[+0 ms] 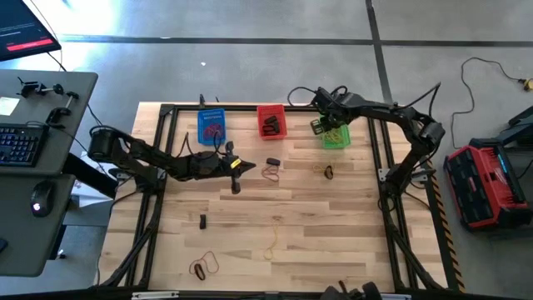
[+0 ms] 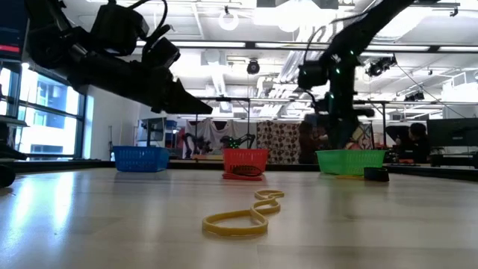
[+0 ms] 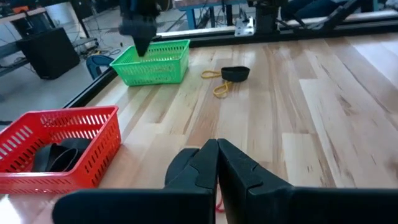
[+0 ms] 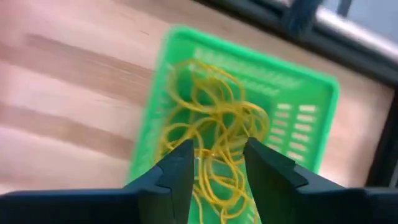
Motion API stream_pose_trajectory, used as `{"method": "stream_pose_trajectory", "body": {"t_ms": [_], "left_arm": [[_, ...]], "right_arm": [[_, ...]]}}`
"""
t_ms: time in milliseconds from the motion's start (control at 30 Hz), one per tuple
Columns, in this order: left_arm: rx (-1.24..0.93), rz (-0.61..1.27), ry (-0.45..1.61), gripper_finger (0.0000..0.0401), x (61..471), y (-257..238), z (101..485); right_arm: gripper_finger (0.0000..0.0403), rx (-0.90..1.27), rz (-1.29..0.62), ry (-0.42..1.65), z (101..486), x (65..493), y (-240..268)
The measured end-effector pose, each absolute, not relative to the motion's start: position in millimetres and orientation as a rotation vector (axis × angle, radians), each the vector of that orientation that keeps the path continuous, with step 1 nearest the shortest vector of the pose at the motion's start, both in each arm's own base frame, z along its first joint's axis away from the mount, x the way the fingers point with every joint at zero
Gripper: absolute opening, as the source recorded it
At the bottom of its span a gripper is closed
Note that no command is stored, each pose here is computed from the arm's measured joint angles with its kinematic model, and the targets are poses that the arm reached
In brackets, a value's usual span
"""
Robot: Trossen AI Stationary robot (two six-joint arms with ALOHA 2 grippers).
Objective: Sort rubber bands into baskets
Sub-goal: Put the yellow rubber band into the green bin, then put the black rubber band into the red bin
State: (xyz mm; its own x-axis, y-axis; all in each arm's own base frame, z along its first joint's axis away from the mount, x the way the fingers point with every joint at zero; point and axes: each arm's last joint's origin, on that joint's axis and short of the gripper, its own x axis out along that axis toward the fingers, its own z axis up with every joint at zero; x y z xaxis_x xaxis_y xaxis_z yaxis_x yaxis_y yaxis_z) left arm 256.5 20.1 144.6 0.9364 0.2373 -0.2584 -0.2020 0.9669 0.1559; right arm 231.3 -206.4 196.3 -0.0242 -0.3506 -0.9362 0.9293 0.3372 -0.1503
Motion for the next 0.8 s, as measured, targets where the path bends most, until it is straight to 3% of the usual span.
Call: {"method": "stream_pose_trajectory", "body": {"t_ms": [133,333,800], "left_arm": [[0.155,0.199,0.315,0.0,251,19,151],[0.18,0.139,0.363,0.0,240,16,163],[0.27,-0.076,0.548,0.0,207,-5,172]], "right_arm": [[0.0112,0.542,-1.034,1.167,221,249,-200],[0.0011,0.391,-0.903,1.088,247,278,-180],[0.0001,0.159,-0.602,0.773,212,333,-89]]}}
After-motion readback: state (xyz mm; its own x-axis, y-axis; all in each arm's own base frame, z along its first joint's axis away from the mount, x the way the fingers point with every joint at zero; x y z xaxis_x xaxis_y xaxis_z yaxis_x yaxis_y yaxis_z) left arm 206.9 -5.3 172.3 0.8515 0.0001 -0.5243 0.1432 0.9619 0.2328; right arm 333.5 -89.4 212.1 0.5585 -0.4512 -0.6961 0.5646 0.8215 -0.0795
